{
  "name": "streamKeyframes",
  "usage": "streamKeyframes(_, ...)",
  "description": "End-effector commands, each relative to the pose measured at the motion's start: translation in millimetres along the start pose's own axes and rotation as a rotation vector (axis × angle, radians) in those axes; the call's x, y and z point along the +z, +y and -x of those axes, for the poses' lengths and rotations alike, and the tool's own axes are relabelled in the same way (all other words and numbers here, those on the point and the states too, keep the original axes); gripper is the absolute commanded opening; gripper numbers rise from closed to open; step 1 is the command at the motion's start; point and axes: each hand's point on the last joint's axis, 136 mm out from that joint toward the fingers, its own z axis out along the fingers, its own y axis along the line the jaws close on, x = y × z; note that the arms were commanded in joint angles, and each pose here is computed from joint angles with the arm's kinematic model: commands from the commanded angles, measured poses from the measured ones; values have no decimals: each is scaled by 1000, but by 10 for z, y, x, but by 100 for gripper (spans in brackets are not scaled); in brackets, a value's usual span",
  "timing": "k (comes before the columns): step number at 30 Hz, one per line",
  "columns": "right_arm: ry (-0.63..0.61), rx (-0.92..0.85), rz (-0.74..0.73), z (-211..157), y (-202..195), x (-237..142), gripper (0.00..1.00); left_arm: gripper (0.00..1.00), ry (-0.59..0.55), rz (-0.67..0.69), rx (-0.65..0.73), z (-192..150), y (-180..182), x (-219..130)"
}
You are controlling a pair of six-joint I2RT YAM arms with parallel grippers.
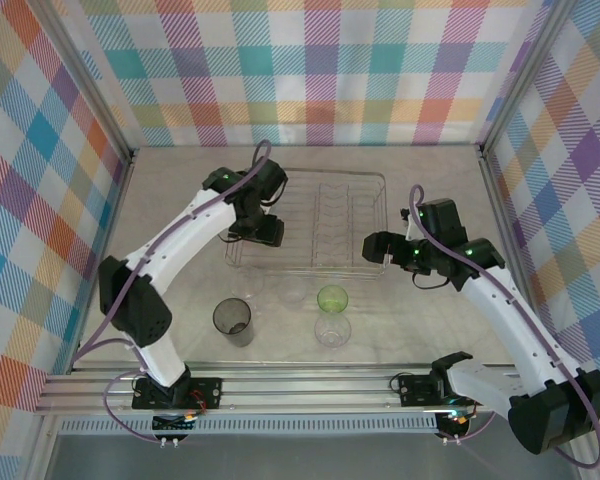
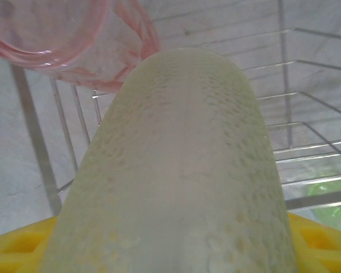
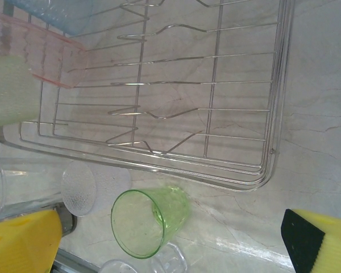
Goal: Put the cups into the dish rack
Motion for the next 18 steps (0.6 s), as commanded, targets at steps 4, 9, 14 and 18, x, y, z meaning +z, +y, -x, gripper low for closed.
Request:
streamKeyframes(4, 24, -17, -25, -85, -93, 53, 99, 0, 53, 10, -8, -19, 34, 58)
streamKeyframes(9, 35, -32, -31, -78, -93, 60, 99, 0, 106, 79, -17, -52, 181, 219)
streamKeyframes(14, 44, -38, -28, -68, -74, 58, 99, 0, 152, 108, -27, -88, 306, 371)
streamKeyframes(18, 46, -37, -29, -75, -80, 63, 99, 0, 194, 139, -28, -122, 399, 542)
